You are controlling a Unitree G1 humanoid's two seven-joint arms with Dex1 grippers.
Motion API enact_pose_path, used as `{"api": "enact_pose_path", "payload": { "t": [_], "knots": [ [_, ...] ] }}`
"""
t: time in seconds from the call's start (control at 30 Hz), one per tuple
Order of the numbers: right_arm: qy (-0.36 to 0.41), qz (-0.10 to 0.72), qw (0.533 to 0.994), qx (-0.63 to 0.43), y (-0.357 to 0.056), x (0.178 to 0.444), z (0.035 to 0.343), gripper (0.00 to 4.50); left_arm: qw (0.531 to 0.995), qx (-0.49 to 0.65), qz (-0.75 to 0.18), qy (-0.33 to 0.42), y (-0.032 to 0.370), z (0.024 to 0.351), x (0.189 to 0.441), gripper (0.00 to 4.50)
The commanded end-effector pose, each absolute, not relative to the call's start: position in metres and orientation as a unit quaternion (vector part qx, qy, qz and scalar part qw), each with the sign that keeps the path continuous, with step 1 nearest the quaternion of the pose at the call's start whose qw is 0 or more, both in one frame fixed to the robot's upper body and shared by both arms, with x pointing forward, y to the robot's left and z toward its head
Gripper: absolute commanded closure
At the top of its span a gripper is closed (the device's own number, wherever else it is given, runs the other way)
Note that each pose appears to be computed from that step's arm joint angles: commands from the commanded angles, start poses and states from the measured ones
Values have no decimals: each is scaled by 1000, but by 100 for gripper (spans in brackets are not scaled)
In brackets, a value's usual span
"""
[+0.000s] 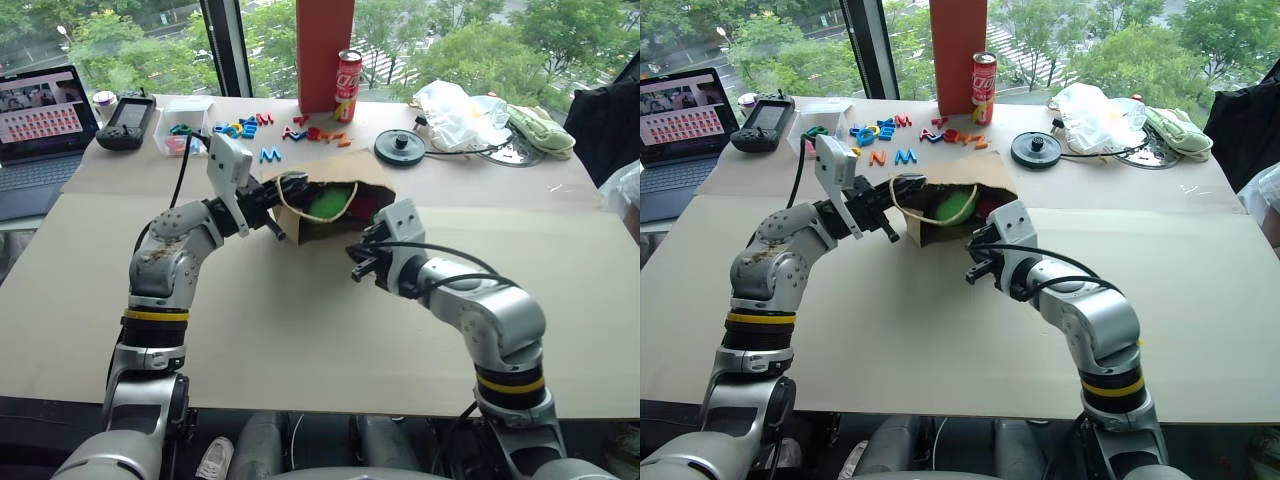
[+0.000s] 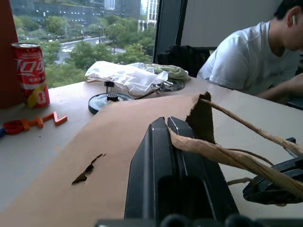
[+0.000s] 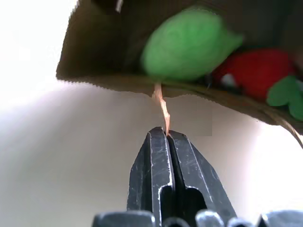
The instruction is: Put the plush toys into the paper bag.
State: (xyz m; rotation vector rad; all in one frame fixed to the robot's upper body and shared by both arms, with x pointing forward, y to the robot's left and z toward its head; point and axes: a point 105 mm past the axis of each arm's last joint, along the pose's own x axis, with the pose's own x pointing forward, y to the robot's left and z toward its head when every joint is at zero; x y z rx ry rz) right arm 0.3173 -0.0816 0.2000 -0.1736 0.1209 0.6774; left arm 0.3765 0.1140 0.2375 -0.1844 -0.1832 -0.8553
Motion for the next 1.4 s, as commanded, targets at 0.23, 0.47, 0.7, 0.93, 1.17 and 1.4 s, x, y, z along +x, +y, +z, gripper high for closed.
{"api": "enact_pose_path", "payload": {
  "t": [0.23, 0.47, 0.7, 0.93, 1.17, 1.4],
  "knots": [
    [17, 332, 929, -164, -78, 315, 223, 449, 892, -160, -420, -42, 111, 223, 366, 450],
    [42, 295, 936, -186, -80, 333, 210, 449, 894, -93, -437, -29, 103, 199, 362, 450],
    [29, 288, 941, -175, -71, 342, 215, 449, 893, -78, -441, -40, 102, 202, 371, 450],
    [-12, 274, 952, -136, -72, 344, 236, 266, 881, -93, -460, -51, 106, 215, 370, 333],
    [-53, 309, 943, -109, -81, 326, 261, 19, 873, -111, -470, -67, 122, 236, 355, 66],
    [-60, 356, 924, -123, -89, 308, 269, 3, 872, -134, -468, -51, 139, 233, 337, 60]
  ]
}}
